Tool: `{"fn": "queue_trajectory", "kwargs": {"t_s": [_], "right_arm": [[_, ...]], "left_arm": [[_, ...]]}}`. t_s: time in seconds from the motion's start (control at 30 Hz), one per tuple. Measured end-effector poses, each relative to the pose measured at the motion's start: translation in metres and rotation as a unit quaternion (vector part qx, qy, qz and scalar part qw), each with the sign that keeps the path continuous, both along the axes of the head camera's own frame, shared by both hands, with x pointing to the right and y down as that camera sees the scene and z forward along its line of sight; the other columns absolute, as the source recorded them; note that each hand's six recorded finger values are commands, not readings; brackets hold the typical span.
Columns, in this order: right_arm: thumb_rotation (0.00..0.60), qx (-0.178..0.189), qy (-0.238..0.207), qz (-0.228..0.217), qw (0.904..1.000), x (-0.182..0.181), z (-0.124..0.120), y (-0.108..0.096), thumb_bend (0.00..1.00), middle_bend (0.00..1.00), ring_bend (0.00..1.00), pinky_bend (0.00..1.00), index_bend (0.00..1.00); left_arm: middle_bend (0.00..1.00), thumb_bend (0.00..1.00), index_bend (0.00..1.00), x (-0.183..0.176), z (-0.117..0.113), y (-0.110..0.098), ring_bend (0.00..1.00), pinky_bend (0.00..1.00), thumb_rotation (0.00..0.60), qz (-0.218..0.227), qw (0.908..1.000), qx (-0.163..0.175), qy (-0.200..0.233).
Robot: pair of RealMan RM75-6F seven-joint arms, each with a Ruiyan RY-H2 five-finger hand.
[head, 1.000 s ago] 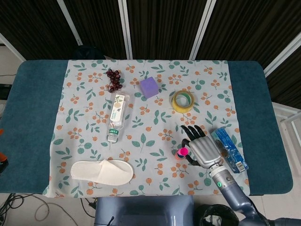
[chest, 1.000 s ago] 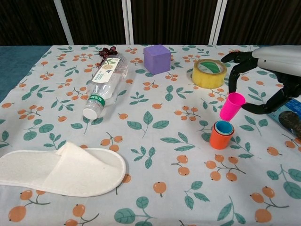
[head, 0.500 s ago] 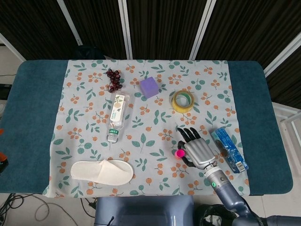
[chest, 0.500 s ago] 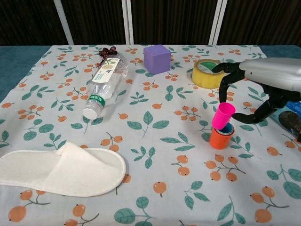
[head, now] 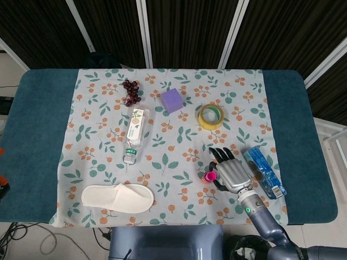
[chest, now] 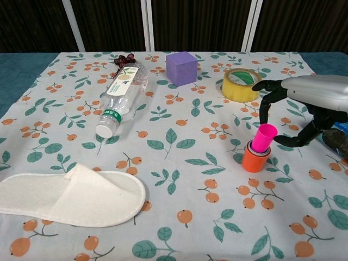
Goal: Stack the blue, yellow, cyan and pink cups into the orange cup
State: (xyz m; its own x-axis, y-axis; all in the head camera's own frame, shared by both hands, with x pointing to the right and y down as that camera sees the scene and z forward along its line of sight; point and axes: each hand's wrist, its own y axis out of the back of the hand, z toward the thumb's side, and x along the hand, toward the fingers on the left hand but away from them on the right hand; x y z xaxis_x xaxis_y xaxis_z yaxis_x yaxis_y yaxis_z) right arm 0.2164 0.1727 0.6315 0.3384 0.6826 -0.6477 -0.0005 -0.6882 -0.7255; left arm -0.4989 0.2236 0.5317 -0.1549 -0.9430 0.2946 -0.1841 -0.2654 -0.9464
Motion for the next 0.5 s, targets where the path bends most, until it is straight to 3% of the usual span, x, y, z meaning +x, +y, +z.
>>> {"fn": "queue_trajectory", "kwargs": {"t_s": [0.03, 0.2, 0.37, 0.5], "right_arm": [[0.600, -0.002, 0.000, 0.000, 1.0000, 0.000, 0.001, 0.001, 0.46, 0.00, 0.00, 0.06, 0.43], [0.600, -0.008, 0.006, -0.008, 0.9999, 0.001, 0.005, 0.004, 0.43, 0.00, 0.00, 0.06, 0.04], [0.600, -0.009, 0.027, -0.023, 0.9993, 0.005, 0.004, 0.006, 0.40, 0.00, 0.00, 0.06, 0.00], [0.600, 0.011, 0.027, -0.009, 0.9995, 0.009, -0.005, 0.002, 0.40, 0.00, 0.00, 0.05, 0.00]], "left_arm": [[0.03, 0.81, 0.16, 0.000, 0.000, 0.000, 0.02, 0.08, 0.600, 0.000, 1.0000, 0.000, 0.000], [0.03, 0.81, 0.16, 0.000, 0.000, 0.000, 0.02, 0.08, 0.600, 0.000, 1.0000, 0.000, 0.000], [0.03, 0.81, 0.16, -0.001, 0.000, 0.000, 0.02, 0.08, 0.600, -0.001, 1.0000, 0.001, 0.001], [0.03, 0.81, 0.16, -0.002, 0.000, 0.000, 0.02, 0.08, 0.600, -0.002, 1.0000, 0.001, 0.000]]}}
